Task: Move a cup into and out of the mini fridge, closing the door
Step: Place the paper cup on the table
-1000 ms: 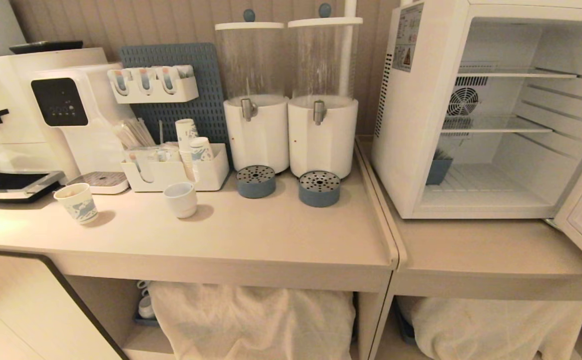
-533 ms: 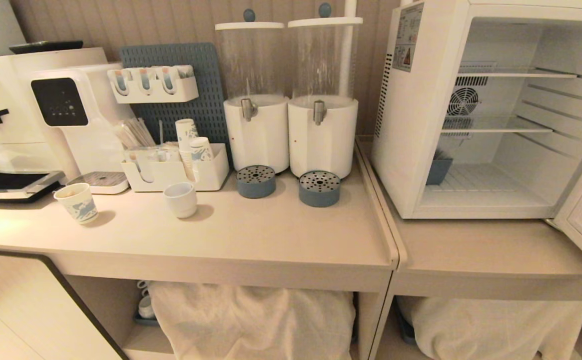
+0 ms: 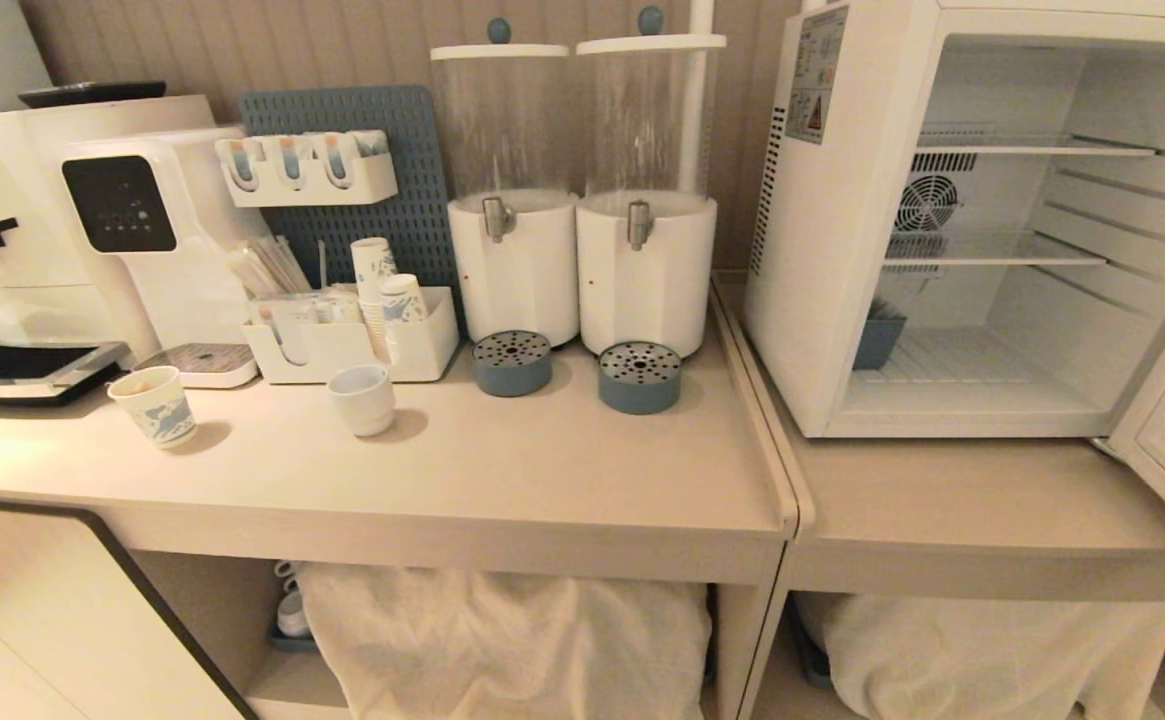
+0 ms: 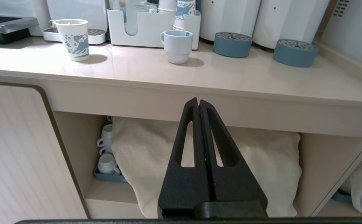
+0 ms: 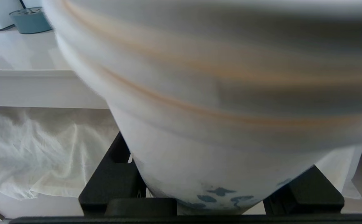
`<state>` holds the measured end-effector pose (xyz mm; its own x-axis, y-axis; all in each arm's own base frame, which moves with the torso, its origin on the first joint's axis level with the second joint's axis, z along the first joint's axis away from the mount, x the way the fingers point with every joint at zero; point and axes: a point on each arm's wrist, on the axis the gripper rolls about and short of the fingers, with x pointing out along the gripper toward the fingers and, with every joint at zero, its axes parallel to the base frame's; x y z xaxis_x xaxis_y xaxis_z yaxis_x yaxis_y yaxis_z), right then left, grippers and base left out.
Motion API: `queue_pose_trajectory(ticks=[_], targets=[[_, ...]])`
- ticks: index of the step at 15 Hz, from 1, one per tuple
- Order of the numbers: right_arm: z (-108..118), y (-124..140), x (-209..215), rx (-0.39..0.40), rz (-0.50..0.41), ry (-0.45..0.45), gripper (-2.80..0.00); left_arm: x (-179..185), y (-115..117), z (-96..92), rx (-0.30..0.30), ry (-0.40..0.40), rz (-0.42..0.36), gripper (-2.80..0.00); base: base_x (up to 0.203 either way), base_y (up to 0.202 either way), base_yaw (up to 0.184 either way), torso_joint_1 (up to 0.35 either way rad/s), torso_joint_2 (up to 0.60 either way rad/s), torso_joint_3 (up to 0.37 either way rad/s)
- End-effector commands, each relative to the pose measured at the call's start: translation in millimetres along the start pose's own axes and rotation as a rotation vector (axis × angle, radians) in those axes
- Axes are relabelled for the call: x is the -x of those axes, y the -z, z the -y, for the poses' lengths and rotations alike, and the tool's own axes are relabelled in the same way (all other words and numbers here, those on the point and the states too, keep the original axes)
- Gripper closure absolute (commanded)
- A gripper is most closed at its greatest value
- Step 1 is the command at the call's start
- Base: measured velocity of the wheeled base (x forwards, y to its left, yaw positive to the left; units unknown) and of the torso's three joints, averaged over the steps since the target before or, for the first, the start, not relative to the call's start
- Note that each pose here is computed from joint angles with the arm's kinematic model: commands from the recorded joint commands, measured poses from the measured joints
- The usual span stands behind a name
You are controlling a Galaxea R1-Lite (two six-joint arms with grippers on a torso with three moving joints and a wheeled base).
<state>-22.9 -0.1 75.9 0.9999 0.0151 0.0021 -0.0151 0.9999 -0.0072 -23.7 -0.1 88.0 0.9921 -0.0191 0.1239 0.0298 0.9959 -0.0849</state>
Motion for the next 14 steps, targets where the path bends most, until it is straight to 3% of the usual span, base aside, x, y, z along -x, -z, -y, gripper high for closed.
queue_pose_trajectory(ticks=[1,7,14], targets=[[0.0,0.1,-0.2,0.0,-0.002,0.0,0.0,-1.6,11.8,-1.0,-0.002,-0.003,-0.04,0.0,0.0,0.0,0.0,0.0,0.0,0.0],[0.0,-0.2,-0.1,0.0,-0.001,0.0,0.0,-1.7,11.0,-0.9,-0.004,-0.002,-0.032,0.0,0.0,0.015,-0.001,0.001,0.0,0.001],[0.0,-0.2,-0.1,0.0,-0.001,0.0,0.0,-1.7,10.8,-0.9,-0.002,-0.002,-0.031,0.0,0.0,0.184,-0.001,0.002,0.0,0.003]])
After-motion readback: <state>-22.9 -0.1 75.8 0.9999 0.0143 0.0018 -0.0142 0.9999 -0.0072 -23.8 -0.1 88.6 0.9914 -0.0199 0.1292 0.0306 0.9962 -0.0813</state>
